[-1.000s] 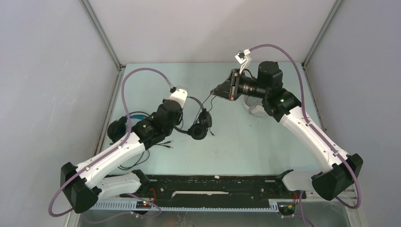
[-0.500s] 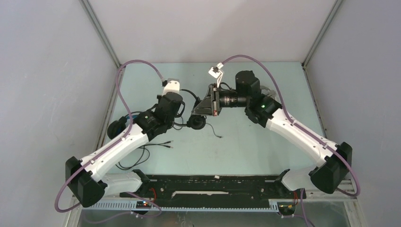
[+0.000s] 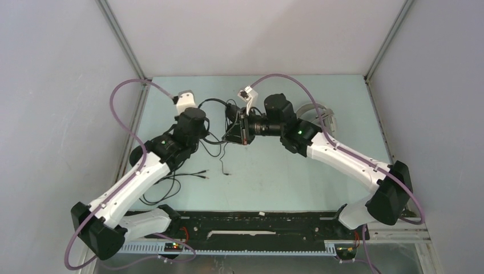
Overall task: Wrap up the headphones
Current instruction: Wrap the headphones cable around the headphones.
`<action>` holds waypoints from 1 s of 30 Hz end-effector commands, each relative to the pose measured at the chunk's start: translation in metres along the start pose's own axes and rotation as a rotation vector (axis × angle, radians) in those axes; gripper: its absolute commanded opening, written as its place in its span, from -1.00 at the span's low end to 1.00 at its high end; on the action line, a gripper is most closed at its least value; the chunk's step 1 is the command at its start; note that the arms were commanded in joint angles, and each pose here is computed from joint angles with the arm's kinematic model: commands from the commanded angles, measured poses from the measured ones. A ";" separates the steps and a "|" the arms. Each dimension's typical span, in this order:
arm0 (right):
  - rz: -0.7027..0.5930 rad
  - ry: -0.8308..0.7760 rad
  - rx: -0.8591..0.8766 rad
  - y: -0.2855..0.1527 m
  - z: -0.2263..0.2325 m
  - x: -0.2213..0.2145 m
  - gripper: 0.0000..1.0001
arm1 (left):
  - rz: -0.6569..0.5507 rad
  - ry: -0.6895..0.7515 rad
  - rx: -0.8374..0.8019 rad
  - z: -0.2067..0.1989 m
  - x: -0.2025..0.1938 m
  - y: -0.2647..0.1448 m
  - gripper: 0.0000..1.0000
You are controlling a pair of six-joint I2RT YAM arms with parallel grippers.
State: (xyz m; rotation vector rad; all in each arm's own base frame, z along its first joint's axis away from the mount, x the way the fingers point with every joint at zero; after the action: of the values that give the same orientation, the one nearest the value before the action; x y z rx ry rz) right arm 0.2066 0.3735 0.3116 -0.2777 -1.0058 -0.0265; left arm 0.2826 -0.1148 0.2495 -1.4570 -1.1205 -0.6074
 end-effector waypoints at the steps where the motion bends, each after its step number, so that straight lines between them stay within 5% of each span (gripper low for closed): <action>1: -0.085 -0.132 -0.159 0.004 -0.020 0.007 -0.82 | -0.089 -0.238 -0.115 -0.017 0.031 -0.017 -1.00; 6: -0.117 -0.217 -0.289 0.002 -0.033 0.009 -0.83 | -0.113 -0.306 -0.158 -0.019 0.044 -0.029 -1.00; 14: -0.196 -0.251 -0.296 -0.005 -0.025 0.007 -0.82 | -0.131 -0.359 -0.217 -0.022 0.056 -0.043 -1.00; 18: -0.228 -0.270 -0.261 -0.008 -0.016 0.012 -1.00 | -0.145 -0.352 -0.185 -0.018 0.057 -0.040 -1.00; 24: -0.226 -0.299 -0.164 -0.002 0.008 0.009 -1.00 | -0.147 -0.367 -0.177 -0.017 0.057 -0.039 -1.00; 28: -0.242 -0.299 -0.201 -0.011 0.011 0.013 -0.82 | -0.155 -0.367 -0.175 -0.016 0.059 -0.040 -1.00; 30: -0.249 -0.289 -0.213 -0.017 0.013 0.015 -0.94 | -0.159 -0.367 -0.178 -0.016 0.061 -0.041 -1.00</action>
State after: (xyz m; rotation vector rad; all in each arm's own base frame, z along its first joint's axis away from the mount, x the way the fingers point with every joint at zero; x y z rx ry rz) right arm 0.2057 0.3750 0.3055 -0.3872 -1.2859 -0.2502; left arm 0.2718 -0.1189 0.2884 -1.6423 -1.3455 -0.5572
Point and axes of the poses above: each gripper's point midway between its finger pads, its own y axis out along the fingers, its own z axis along the line the jaws close on, x = y × z, the point moved 3 cm from there along -y, back along the fingers, and after that the axes turned 8 degrees about -y, right-handed, at the moved point
